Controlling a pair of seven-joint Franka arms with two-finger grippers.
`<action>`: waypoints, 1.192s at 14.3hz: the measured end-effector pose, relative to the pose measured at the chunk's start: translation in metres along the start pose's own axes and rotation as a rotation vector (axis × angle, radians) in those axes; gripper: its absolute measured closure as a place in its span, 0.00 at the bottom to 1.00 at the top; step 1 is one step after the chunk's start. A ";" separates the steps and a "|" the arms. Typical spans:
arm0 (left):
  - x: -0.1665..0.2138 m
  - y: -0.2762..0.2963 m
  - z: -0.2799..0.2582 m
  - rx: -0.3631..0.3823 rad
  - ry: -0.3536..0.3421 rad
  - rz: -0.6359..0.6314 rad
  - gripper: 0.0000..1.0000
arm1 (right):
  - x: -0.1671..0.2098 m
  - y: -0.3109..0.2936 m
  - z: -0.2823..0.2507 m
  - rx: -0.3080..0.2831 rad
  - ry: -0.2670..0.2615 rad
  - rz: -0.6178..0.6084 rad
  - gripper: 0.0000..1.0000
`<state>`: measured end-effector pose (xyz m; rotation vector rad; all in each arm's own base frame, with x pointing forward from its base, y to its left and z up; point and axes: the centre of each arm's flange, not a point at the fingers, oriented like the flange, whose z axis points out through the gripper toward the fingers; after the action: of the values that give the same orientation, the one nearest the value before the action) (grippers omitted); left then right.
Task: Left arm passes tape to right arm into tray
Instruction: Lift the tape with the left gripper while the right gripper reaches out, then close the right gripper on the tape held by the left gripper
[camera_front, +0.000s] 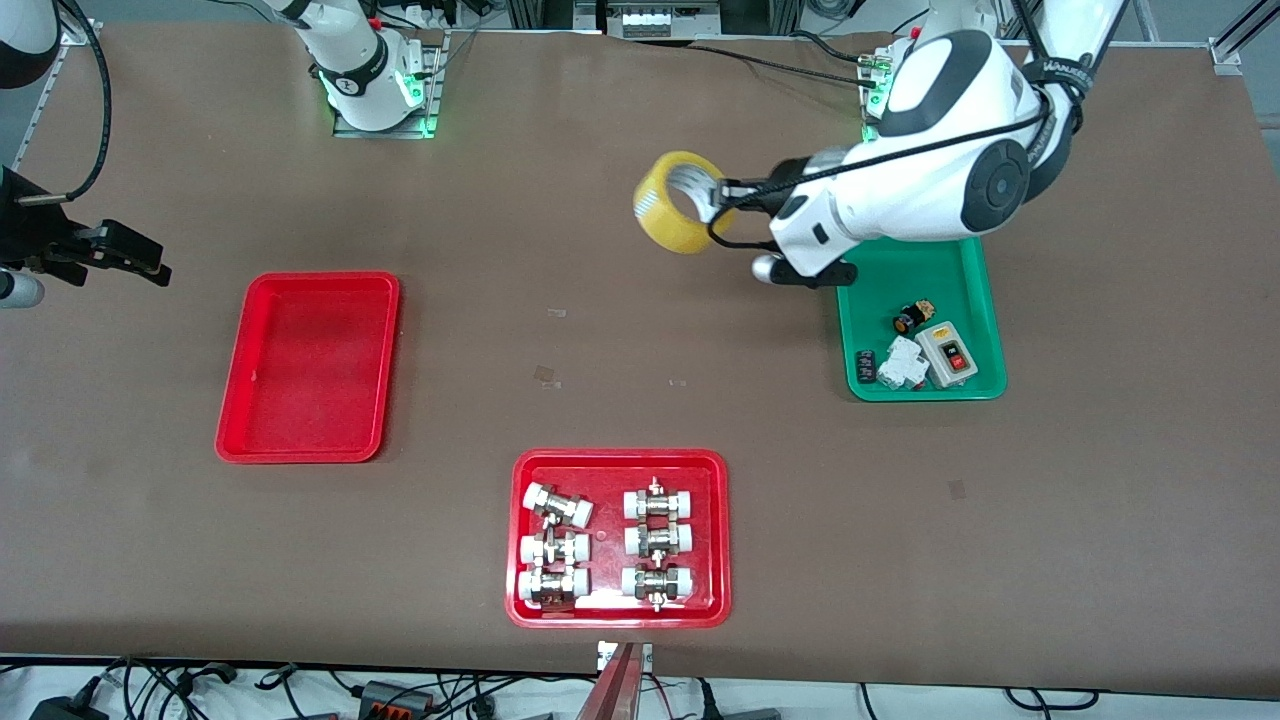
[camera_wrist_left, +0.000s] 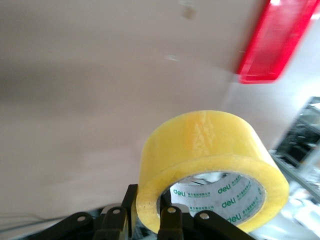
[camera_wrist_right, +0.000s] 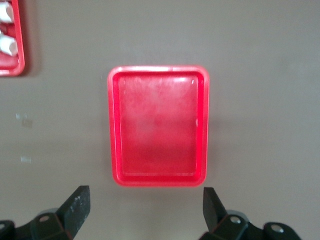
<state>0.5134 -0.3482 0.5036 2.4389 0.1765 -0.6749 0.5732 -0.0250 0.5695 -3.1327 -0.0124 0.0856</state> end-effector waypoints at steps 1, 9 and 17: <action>-0.002 0.016 -0.004 -0.046 -0.005 -0.006 0.78 | 0.000 -0.005 0.005 0.002 -0.023 -0.010 0.00; 0.008 0.054 0.001 -0.268 -0.024 -0.092 0.78 | 0.008 -0.131 0.050 0.103 -0.150 -0.199 0.00; 0.011 0.055 -0.002 -0.277 -0.017 -0.107 0.78 | -0.002 -0.234 -0.016 0.618 -0.099 -0.154 0.00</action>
<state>0.5388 -0.3916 0.5279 2.1696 0.3709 -0.6696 0.5701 0.2090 0.5873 -2.4984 -0.1886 0.1992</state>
